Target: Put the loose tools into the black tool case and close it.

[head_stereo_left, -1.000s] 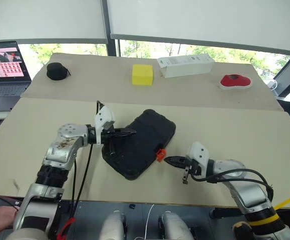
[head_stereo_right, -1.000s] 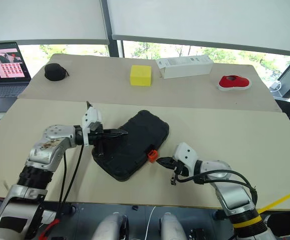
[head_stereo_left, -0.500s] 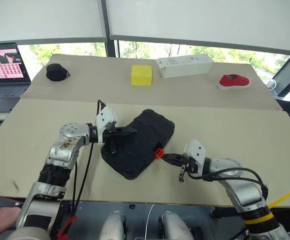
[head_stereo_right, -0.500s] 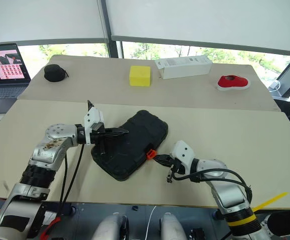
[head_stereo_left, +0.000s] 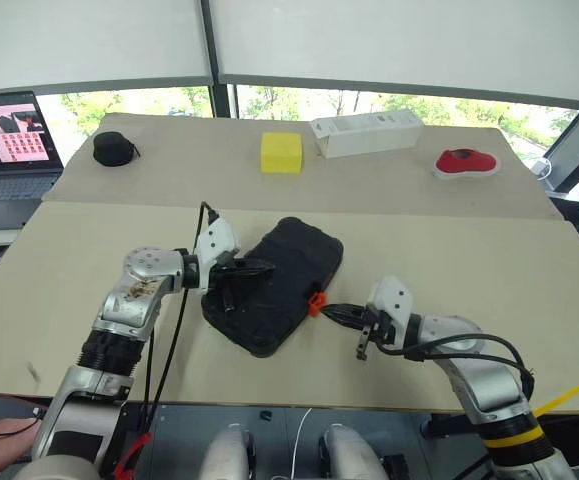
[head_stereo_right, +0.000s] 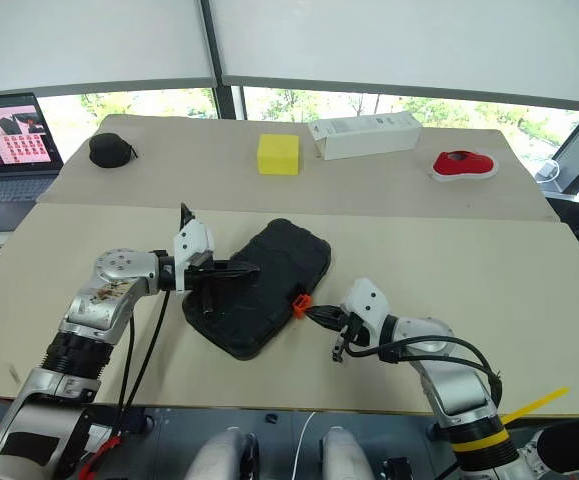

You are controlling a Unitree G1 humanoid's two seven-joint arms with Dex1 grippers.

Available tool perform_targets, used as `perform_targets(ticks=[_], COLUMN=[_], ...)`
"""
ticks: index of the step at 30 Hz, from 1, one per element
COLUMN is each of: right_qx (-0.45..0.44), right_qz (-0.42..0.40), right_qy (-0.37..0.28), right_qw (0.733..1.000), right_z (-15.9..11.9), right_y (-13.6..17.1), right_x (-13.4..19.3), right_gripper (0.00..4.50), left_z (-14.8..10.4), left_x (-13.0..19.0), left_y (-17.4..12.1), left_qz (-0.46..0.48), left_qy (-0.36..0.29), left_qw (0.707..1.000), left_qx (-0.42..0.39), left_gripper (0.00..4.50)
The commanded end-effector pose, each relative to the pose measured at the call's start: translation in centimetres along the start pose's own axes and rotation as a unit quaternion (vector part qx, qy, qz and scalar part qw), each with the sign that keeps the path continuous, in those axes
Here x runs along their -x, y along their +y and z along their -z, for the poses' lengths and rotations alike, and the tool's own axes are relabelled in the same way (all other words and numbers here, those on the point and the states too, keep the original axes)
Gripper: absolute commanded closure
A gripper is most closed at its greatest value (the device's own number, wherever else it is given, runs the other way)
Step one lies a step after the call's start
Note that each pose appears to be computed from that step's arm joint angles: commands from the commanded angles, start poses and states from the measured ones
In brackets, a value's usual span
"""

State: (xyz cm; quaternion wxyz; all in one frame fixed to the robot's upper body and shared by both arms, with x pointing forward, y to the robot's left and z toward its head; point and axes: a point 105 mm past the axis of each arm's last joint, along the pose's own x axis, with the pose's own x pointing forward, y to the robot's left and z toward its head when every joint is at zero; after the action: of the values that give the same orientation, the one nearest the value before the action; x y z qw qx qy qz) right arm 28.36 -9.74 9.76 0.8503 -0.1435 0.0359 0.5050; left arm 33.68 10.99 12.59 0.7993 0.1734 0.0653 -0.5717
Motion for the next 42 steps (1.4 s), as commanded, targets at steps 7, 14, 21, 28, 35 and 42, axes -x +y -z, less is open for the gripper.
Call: perform_targets(ticks=[7, 14, 21, 28, 35, 42], right_qx=[0.022, 0.027, 0.019, 0.006, 0.009, 0.017], right_qz=[0.02, 0.023, 0.026, 0.029, 0.016, 0.012], right_qy=[-0.041, -0.042, -0.042, -0.018, -0.02, -0.038], right_qw=[0.999, 0.998, 0.999, 0.999, 1.0, 0.999], right_z=[-1.7, -1.6, -2.0, -1.1, -0.9, -1.5], right_y=[-0.7, -0.8, -0.9, -0.6, -0.5, -0.9], right_x=[-0.4, -1.0, 1.2, 1.1, -0.2, -1.4], right_gripper=[4.5, 4.5, 4.5, 4.5, 4.5, 4.5], left_z=[4.7, 4.7, 4.9, 4.9, 4.9, 5.0], left_x=[-2.5, -2.6, -2.4, -2.7, -2.6, -2.5], left_y=[-4.2, -4.3, -4.3, -4.5, -4.4, -4.2], left_qz=[0.056, 0.058, 0.058, 0.059, 0.057, 0.052], left_qy=[0.088, 0.09, 0.092, 0.09, 0.09, 0.092], left_qw=[0.992, 0.992, 0.991, 0.991, 0.991, 0.991], left_qx=[0.067, 0.072, 0.075, 0.079, 0.081, 0.082], left_gripper=[4.47, 4.47, 4.47, 4.47, 4.47, 4.47])
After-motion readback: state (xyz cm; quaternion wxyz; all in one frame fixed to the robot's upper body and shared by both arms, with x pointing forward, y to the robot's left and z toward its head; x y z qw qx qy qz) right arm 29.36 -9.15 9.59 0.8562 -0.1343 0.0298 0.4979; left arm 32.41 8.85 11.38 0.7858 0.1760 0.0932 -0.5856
